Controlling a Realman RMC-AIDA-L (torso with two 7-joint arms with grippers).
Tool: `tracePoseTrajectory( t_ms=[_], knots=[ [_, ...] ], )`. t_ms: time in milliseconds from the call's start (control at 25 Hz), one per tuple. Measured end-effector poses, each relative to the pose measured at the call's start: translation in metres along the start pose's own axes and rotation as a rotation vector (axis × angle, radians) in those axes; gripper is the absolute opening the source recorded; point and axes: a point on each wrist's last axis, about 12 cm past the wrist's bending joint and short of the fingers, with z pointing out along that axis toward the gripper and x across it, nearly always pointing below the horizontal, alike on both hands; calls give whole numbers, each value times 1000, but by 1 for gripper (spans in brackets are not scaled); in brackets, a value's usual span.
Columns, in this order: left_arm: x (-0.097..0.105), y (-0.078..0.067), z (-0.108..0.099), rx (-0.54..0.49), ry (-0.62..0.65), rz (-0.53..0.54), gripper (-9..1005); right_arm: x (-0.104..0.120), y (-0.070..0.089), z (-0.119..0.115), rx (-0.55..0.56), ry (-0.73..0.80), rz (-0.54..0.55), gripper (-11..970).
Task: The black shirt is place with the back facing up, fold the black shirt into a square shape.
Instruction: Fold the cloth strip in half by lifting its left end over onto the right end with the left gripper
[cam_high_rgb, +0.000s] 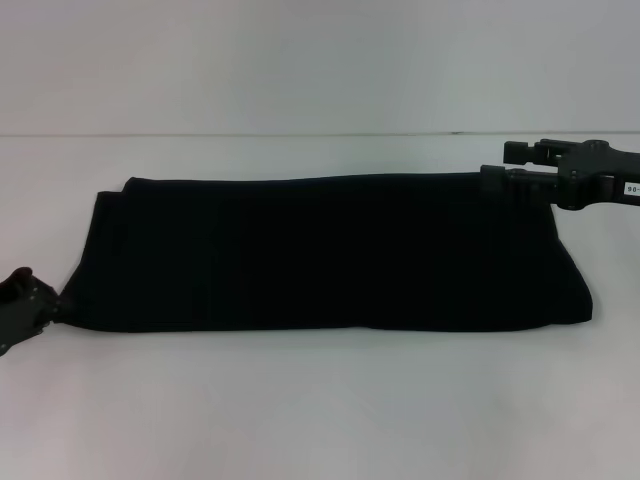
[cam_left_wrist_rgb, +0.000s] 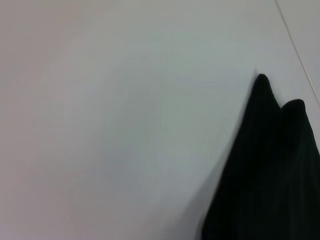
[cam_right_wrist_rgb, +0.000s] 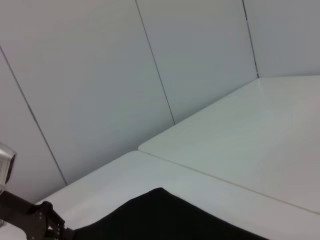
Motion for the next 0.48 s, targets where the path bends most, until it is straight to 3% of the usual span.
tracePoseTrajectory(
  t_ms=[320,480],
  knots=[
    [-13,9,-23,-59,-59,233,41,1,4,11,-1,-48,27,747],
    [-21,20,-43,-159,-81,339,41,0,6,20,5,-67,41,747]
  ],
)
